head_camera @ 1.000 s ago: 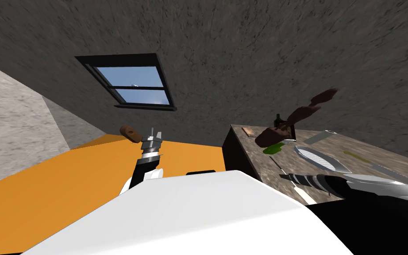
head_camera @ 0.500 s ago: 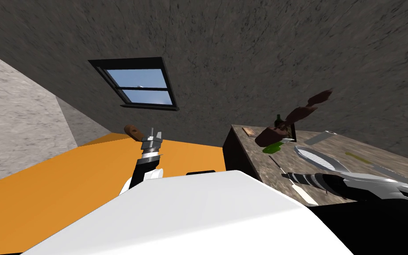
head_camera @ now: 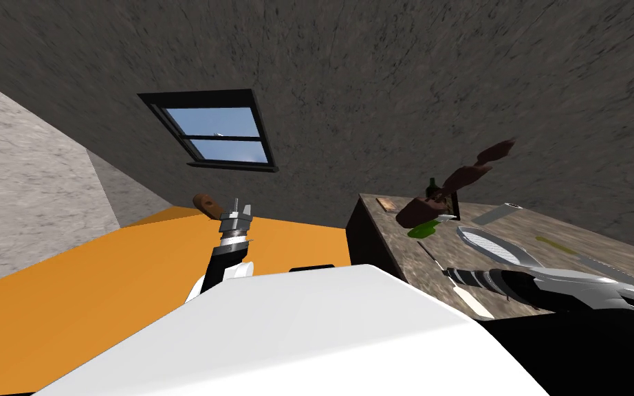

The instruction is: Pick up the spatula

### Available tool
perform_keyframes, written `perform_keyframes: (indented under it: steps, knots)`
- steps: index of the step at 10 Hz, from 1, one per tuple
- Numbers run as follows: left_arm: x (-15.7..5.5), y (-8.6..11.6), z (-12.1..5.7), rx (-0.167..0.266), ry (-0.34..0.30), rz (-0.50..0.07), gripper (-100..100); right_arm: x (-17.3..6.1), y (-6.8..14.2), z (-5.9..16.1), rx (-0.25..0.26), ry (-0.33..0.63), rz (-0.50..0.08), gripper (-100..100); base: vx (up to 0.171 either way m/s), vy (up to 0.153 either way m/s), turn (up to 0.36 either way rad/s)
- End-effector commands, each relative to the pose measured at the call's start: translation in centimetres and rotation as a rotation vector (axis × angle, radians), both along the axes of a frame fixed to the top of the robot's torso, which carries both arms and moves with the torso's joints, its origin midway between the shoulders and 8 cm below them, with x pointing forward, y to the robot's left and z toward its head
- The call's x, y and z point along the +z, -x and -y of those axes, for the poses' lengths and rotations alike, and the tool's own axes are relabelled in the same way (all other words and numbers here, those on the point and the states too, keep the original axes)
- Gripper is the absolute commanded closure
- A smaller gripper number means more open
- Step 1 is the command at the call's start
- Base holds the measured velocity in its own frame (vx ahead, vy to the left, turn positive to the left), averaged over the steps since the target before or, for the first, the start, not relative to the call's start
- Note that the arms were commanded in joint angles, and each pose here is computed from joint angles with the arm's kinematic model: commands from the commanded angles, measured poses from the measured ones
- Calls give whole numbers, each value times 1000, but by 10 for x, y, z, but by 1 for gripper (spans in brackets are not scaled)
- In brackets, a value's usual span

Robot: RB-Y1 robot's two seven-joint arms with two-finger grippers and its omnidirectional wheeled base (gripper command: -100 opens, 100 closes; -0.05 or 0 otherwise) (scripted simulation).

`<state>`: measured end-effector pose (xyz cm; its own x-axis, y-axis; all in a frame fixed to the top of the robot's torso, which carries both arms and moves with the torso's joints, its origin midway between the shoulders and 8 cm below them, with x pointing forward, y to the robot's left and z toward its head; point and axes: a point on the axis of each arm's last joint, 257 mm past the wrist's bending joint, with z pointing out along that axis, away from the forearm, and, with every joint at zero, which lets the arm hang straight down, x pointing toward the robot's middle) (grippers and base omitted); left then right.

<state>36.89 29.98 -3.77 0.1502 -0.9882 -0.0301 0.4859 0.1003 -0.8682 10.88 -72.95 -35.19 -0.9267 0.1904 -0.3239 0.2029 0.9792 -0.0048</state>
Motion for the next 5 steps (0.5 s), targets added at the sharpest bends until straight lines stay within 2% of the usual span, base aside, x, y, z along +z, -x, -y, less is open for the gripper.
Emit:
perform_keyframes:
  steps: [1,3,5]
  knots:
    - [0,0,0,0,0,0,0,1,0,-3,11,-2,3,100,59,-4,-120]
    - [0,0,0,0,0,0,0,7,0,-6,38,3,8,100,108,-15,-190]
    - [0,0,0,0,0,0,0,8,4,-11,52,-2,6,100,82,-20,-61]
